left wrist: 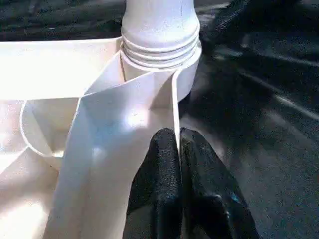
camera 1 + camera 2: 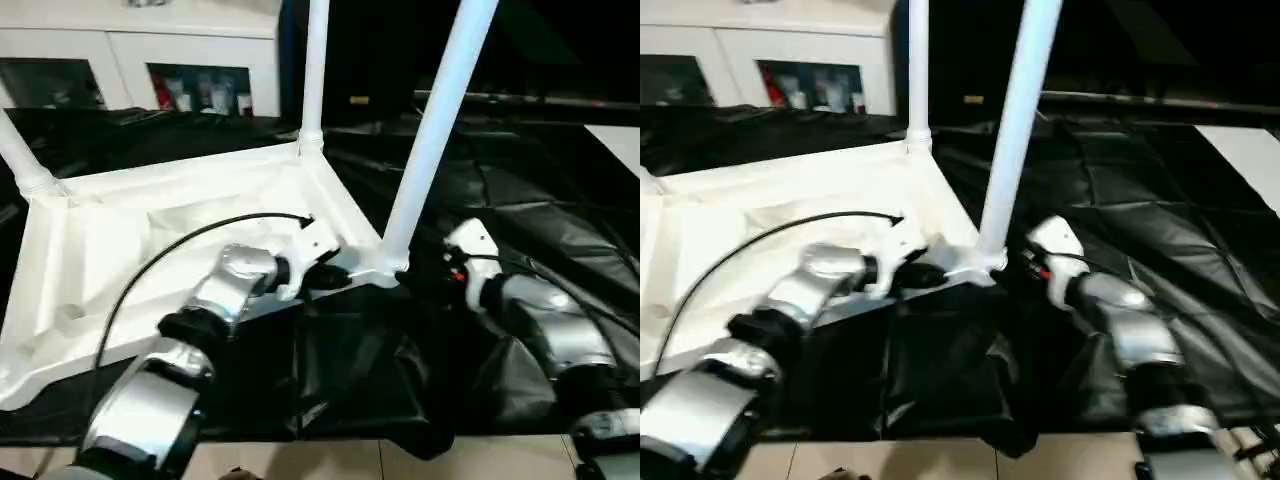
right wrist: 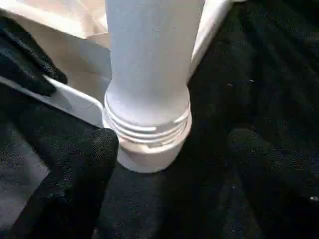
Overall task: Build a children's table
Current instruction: Rotate leg to tighten
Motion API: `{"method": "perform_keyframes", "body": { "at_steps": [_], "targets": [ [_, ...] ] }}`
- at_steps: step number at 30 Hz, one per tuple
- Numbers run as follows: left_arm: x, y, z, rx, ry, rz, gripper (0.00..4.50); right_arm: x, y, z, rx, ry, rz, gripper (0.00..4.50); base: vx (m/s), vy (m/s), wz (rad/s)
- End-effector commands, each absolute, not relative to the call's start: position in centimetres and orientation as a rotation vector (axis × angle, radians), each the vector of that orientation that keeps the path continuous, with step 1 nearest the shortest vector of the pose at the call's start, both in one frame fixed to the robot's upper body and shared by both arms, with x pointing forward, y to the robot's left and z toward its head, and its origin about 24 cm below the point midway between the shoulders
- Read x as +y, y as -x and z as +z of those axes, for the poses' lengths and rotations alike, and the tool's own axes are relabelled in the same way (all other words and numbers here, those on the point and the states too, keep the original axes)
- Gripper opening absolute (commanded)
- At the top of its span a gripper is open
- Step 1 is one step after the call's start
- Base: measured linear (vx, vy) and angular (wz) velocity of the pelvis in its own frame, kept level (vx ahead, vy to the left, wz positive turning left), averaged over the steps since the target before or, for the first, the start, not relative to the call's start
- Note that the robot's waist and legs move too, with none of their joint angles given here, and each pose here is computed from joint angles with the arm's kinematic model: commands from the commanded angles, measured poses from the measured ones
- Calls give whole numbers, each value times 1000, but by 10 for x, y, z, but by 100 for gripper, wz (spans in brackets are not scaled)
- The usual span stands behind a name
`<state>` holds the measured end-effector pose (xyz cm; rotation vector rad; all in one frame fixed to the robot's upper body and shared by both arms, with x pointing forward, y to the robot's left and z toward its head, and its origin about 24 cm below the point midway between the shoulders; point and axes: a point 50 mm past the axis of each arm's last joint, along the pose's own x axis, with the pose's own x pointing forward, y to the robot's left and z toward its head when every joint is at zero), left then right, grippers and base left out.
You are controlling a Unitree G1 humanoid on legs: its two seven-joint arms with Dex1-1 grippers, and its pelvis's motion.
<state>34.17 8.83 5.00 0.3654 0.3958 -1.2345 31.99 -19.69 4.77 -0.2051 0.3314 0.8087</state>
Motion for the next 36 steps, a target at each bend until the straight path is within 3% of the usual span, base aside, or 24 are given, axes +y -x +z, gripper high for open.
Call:
{"method": "perform_keyframes", "body": {
  "at_steps": [1,14,26,33,36],
  "targets": [
    [85,-331,46,413,-359,-1367,0,-196,-317,56,319,212,884,387,0,0,0],
    [83,-322,45,420,-341,-1458,0,-170,-315,49,333,184,1025,387,0,0,0],
    [88,-323,46,423,-346,-1438,0,-166,-313,45,338,166,1047,282,0,0,0],
    [87,-324,46,427,-344,-1437,0,-165,-310,42,338,143,1042,272,0,0,0],
    [86,-325,45,427,-329,-1404,0,-166,-311,35,349,125,955,272,0,0,0]
  ]
}}
